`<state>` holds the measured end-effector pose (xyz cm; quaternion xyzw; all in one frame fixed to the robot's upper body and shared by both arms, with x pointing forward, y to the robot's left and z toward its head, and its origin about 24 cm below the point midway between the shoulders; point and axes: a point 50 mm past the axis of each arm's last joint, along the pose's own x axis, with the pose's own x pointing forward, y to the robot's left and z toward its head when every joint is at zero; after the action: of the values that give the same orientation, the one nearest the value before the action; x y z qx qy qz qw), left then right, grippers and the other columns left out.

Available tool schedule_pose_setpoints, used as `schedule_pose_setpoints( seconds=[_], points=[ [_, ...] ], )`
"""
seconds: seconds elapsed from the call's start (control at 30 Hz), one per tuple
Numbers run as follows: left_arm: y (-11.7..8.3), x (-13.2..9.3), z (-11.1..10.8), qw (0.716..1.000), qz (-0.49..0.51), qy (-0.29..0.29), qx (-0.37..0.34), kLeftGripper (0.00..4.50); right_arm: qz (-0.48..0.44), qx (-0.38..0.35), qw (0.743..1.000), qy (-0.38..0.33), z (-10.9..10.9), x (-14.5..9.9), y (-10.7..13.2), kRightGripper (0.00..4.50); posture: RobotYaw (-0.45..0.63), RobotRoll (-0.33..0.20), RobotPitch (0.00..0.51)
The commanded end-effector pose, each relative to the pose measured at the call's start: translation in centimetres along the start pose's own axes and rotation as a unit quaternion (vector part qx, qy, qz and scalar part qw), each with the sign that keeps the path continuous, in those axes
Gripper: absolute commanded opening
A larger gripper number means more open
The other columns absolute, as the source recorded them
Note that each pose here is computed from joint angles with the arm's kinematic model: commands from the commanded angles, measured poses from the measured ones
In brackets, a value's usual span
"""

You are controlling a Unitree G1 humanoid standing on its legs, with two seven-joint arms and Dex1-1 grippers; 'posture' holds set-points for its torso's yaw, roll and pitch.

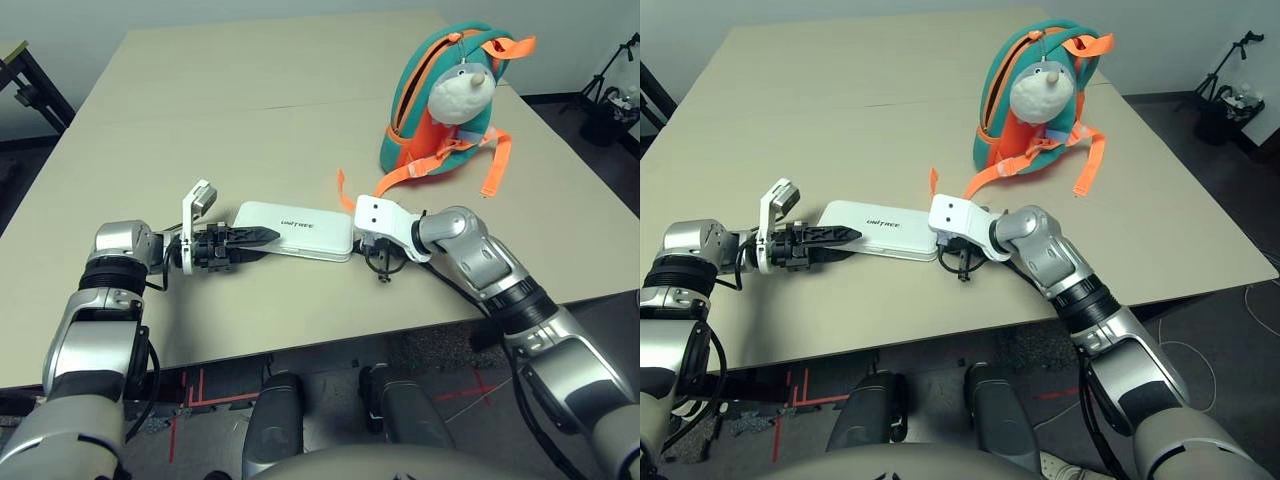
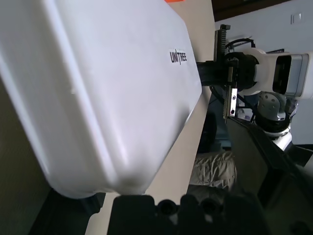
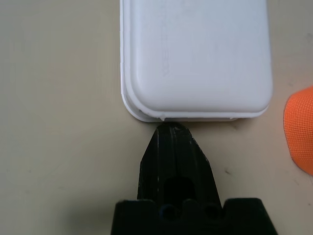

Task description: Put the pencil case into the backpack and zip it.

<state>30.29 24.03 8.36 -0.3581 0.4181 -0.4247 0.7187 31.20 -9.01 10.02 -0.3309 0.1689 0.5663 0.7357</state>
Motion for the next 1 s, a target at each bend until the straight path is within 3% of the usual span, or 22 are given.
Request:
schedule_pose_setpoints(
  seconds=[0.03, 0.07, 0.17, 0.5, 1.0],
  points=[
    [1.0, 0.3, -0.9, 0.999, 0.025, 0.016, -0.011, 4.5, 0.009, 0.002, 1.0, 0.008, -0.7, -0.1, 0.1, 0.03, -0.11, 0.0, 0.109],
    [1.0, 0.3, -0.9, 0.999, 0.025, 0.015, -0.012, 4.5, 0.008, 0.002, 1.0, 0.009, -0.8, -0.1, 0.1, 0.03, -0.11, 0.0, 0.109],
    [1.1, 0.3, -0.9, 0.999, 0.029, 0.014, -0.01, 3.86, 0.005, 0.006, 1.0, 0.015, -1.3, -0.4, 0.0, 0.0, -0.11, 0.0, 0.111],
    [1.1, 0.3, -0.5, 0.999, 0.031, 0.003, -0.005, 0.01, -0.006, 0.018, 1.0, 0.025, -2.3, -1.0, 0.0, 0.0, -0.11, 0.0, 0.114],
    [0.2, -0.6, -0.8, 1.0, -0.004, 0.016, -0.018, 0.01, -0.017, 0.029, 0.999, 0.037, -3.4, -1.8, -0.3, 0.0, -0.1, 0.0, 0.114]
  ],
)
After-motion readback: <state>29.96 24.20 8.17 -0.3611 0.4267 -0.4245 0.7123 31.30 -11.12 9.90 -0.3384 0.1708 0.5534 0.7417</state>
